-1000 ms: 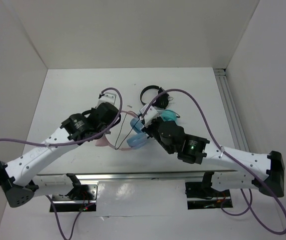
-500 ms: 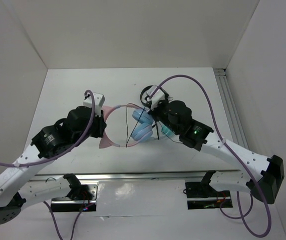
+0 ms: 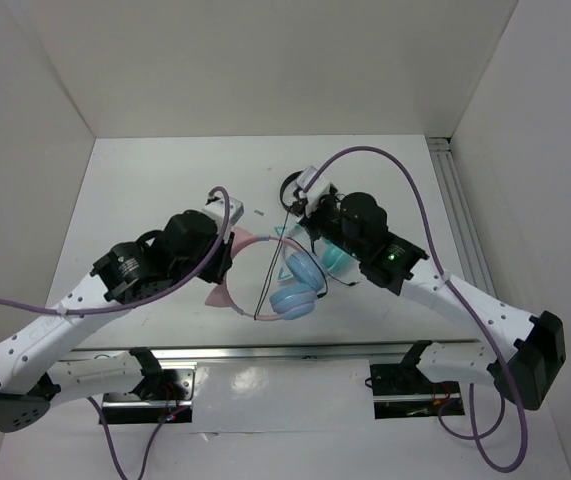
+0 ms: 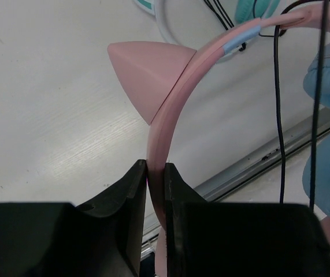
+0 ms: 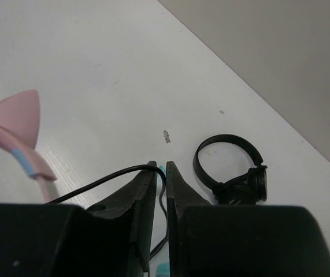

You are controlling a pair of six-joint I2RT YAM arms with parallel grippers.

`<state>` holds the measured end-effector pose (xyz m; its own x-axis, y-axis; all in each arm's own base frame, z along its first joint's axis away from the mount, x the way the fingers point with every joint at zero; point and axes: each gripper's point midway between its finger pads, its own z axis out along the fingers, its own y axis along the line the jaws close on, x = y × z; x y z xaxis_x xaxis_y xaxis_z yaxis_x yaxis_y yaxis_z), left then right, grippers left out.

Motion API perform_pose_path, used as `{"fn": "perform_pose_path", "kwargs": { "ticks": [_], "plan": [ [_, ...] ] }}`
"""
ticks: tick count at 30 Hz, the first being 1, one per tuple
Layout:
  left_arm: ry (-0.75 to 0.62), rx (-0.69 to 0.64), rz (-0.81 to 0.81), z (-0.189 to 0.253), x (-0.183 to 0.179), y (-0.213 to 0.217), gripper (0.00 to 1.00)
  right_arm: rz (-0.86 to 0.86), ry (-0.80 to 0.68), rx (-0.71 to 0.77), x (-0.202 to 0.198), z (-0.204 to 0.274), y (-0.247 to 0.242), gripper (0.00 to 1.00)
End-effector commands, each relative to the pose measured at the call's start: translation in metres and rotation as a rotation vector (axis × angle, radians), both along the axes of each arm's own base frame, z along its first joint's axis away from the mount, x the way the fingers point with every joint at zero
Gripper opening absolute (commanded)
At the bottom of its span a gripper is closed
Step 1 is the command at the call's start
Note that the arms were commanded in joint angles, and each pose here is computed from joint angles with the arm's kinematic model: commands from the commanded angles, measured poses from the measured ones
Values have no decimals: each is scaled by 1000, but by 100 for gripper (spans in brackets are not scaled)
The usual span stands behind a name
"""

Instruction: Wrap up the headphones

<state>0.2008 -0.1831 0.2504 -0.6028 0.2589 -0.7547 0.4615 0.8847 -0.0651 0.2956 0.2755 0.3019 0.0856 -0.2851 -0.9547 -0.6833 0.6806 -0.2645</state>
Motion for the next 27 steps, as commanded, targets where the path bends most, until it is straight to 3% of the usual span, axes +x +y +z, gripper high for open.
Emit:
{"fn": "perform_pose_path", "kwargs": {
  "ticks": [1,4,8,13,15,16,20,21,27],
  "plan": [
    [-19,-63,-158,25,-24,-10,0,-65,-81,92,31,27,-15,20],
    [-35,-70,-151,32,-27,-4,0,-13,-58,136,33,24,-9,28],
    [-71,-92,-123,54,-27,4,0,187,27,219,20,9,21,40],
    [-113,-64,-19,70,-21,25,0,371,172,314,0,-38,62,45],
    [-89,-45,54,74,-17,30,0,384,192,328,-3,-49,69,49],
    [-54,37,107,64,-17,45,0,394,190,330,-7,-55,71,50],
    [22,121,166,51,-15,47,0,334,188,312,-1,-60,63,66],
    [28,111,177,54,-15,46,0,332,201,305,3,-64,58,70],
    [16,62,235,75,-9,44,0,494,273,302,-13,-67,54,75]
  ]
}}
